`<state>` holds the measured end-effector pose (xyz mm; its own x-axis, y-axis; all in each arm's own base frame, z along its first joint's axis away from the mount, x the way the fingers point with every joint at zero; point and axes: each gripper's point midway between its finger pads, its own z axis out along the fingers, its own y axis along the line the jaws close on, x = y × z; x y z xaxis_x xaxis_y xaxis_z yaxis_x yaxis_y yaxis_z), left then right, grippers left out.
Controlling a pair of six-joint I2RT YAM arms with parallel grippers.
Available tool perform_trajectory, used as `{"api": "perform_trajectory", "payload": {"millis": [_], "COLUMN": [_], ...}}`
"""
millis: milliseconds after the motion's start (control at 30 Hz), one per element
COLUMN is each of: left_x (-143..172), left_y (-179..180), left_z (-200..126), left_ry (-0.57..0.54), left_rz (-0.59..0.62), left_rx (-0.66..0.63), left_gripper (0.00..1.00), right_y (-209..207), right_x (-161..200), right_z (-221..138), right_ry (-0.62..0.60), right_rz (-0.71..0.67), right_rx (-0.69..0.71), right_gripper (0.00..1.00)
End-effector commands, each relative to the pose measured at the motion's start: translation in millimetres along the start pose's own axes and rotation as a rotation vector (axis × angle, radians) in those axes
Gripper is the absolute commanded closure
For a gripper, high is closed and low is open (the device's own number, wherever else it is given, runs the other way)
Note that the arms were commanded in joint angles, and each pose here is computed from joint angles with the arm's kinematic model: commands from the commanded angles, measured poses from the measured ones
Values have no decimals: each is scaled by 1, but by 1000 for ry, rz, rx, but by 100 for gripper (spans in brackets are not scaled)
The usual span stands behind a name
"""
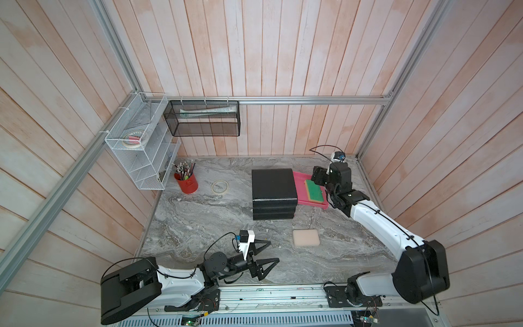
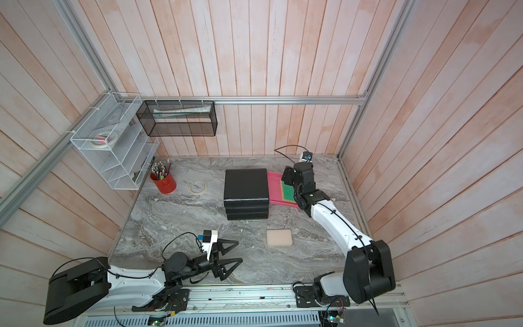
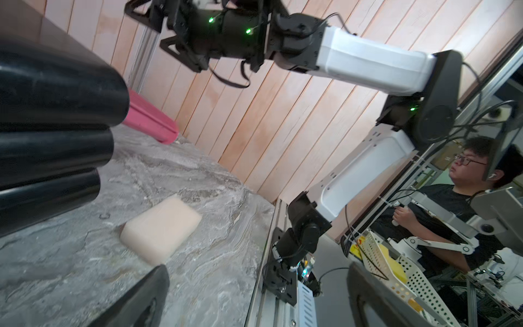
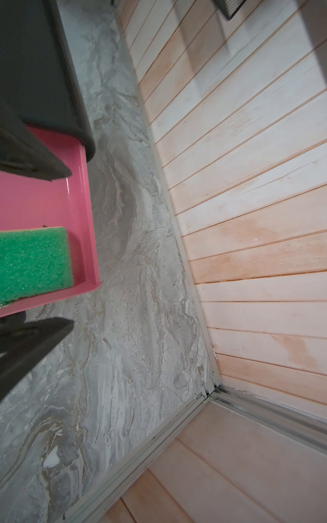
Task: Take the sponge out of the drawer
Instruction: Pick up the sponge from the drawer.
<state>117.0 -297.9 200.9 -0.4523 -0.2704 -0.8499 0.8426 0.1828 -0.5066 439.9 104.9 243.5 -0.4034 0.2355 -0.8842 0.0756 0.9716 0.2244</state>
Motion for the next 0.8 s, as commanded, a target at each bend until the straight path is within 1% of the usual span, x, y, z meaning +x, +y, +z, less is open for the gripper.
{"api": "perform_trajectory", "payload": {"millis": [0, 133, 267, 333, 567, 667, 767], "left_x": [-19, -19, -19, -18, -17, -19, -20], "left_y": [-6, 13, 28, 30, 34, 35, 36], "left_z": [2, 9, 5, 4, 3, 1, -2], "left_ry": [-58, -22, -31, -33, -34, -42, -49], "left_rz": [39, 42, 24, 18, 4, 3, 4], "left_rx": [6, -118, -200, -209, -232, -237, -248], "left_gripper": [0, 0, 0, 0, 0, 0, 0], "right_y": [-3, -6, -3, -1, 5, 7, 6], "right_x": [29, 53, 71, 73, 77, 84, 91], "right_z": [14, 29, 38, 41, 53, 59, 63], "right_ry": [138, 236, 294, 299, 338, 378, 412], "right_rz": [-84, -136, -181, -193, -213, -228, -235], "right_rx": [26, 59, 57, 64, 68, 64, 74], "right_gripper": [27, 29, 32, 33, 43, 45, 49]}}
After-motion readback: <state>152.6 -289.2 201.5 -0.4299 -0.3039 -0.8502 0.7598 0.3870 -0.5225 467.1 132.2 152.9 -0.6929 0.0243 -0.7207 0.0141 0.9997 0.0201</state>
